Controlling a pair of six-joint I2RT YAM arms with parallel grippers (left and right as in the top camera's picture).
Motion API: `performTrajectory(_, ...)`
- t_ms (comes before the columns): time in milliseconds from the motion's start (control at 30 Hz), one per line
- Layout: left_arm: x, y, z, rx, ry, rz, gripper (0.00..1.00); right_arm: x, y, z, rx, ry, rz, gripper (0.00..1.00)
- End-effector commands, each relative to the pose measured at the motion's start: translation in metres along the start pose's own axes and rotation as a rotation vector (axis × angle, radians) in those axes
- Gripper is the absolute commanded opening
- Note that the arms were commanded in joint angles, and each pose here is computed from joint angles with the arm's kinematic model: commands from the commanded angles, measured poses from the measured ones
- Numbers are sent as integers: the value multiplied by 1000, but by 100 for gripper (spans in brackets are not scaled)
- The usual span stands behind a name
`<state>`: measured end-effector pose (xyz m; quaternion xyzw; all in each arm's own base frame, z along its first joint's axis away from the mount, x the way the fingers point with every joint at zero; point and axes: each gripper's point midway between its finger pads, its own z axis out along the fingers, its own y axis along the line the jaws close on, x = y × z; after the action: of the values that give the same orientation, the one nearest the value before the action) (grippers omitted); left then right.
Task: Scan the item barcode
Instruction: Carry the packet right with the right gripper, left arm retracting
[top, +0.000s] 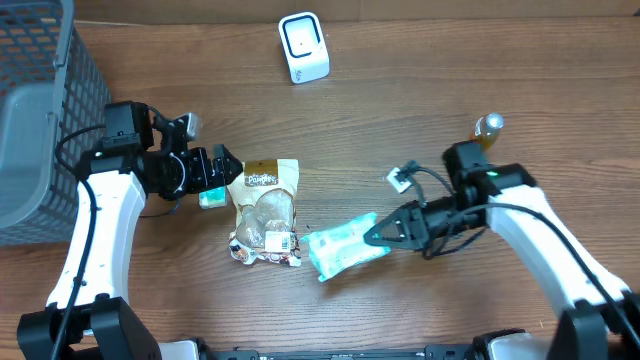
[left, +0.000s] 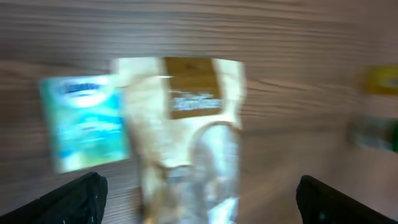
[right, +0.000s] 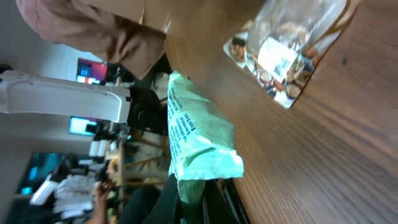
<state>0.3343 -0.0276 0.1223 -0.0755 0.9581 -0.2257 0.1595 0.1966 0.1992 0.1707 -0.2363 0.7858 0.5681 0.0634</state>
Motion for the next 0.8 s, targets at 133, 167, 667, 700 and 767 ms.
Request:
performTrajectory(133, -12, 51, -14, -308, -55, -29, 99, -10, 23, -27, 29, -101, -105, 4)
performTrajectory(167, -13, 55, -15, -333, -57, -29, 99, -8, 25, -28, 28, -101, -102, 4)
performTrajectory(667, -14, 69, -21, -422, -66, -29, 100, 23, 73, -29, -112, -82, -25, 4)
performTrajectory(700, -14, 69, -21, -422, -66, -29, 100, 25, 75, -30, -113, -81, -30, 4)
performTrajectory(767, -14, 69, -21, -422, -66, -29, 100, 26, 79, -31, -110, -85, -43, 4)
